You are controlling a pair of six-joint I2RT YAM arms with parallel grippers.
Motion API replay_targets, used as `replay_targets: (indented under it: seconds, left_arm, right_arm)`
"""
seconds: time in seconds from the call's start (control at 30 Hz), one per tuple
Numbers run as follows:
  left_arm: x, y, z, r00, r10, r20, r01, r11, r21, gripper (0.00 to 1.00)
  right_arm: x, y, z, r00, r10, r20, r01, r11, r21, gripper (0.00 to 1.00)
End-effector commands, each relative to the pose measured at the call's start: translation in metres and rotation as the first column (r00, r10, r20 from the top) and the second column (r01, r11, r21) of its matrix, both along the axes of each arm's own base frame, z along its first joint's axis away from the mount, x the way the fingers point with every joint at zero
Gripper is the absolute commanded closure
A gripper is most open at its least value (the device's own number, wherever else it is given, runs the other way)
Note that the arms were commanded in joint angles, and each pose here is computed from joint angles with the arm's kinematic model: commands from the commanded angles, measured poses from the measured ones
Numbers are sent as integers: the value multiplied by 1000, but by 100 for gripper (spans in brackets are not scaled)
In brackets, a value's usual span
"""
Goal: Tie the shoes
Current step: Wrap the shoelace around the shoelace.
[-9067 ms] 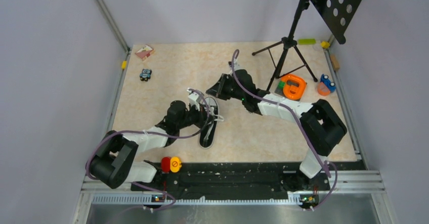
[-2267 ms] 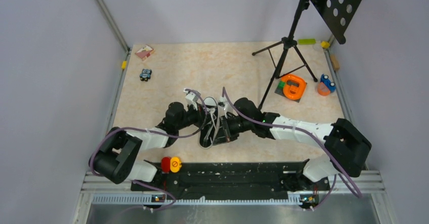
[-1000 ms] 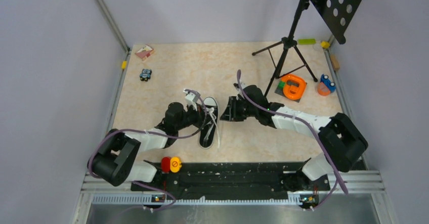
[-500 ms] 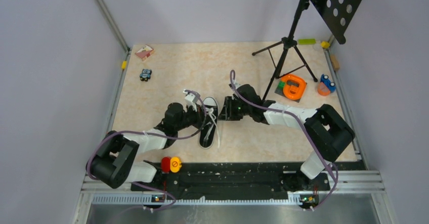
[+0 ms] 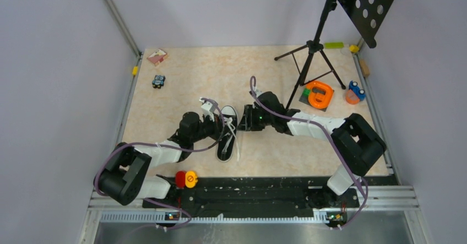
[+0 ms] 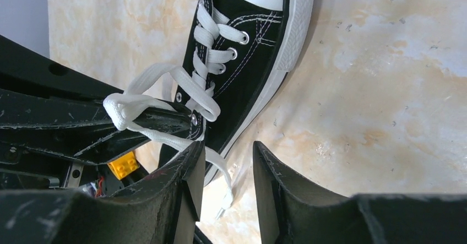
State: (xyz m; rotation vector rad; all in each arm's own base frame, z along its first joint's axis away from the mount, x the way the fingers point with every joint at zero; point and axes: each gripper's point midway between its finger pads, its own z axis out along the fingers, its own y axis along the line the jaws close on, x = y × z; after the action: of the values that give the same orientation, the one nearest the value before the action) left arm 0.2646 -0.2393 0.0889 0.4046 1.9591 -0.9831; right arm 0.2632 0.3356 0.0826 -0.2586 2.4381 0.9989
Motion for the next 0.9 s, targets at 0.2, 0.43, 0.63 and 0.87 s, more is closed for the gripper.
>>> replay_targets:
  seconds: [0.2, 0.43, 0.63, 0.87]
  left_arm:
    - [10, 4, 21, 996, 23, 89, -23, 1000, 2, 100]
    - [9, 6, 19, 997, 35, 71, -36, 999, 7, 100]
    - [6, 7, 17, 997, 38, 61, -38, 999, 7, 100]
    - [8, 5, 14, 998, 28, 55, -29, 999, 15, 100]
  right_arm:
    - [22, 3, 27, 995, -4, 98, -1, 999, 52, 60]
    - [22, 13, 27, 992, 58, 108, -66, 995, 74, 60]
    - [23, 25, 31, 986, 98, 132, -110, 990, 91, 60]
    - [28, 37, 28, 982, 126, 141, -140, 986, 95, 60]
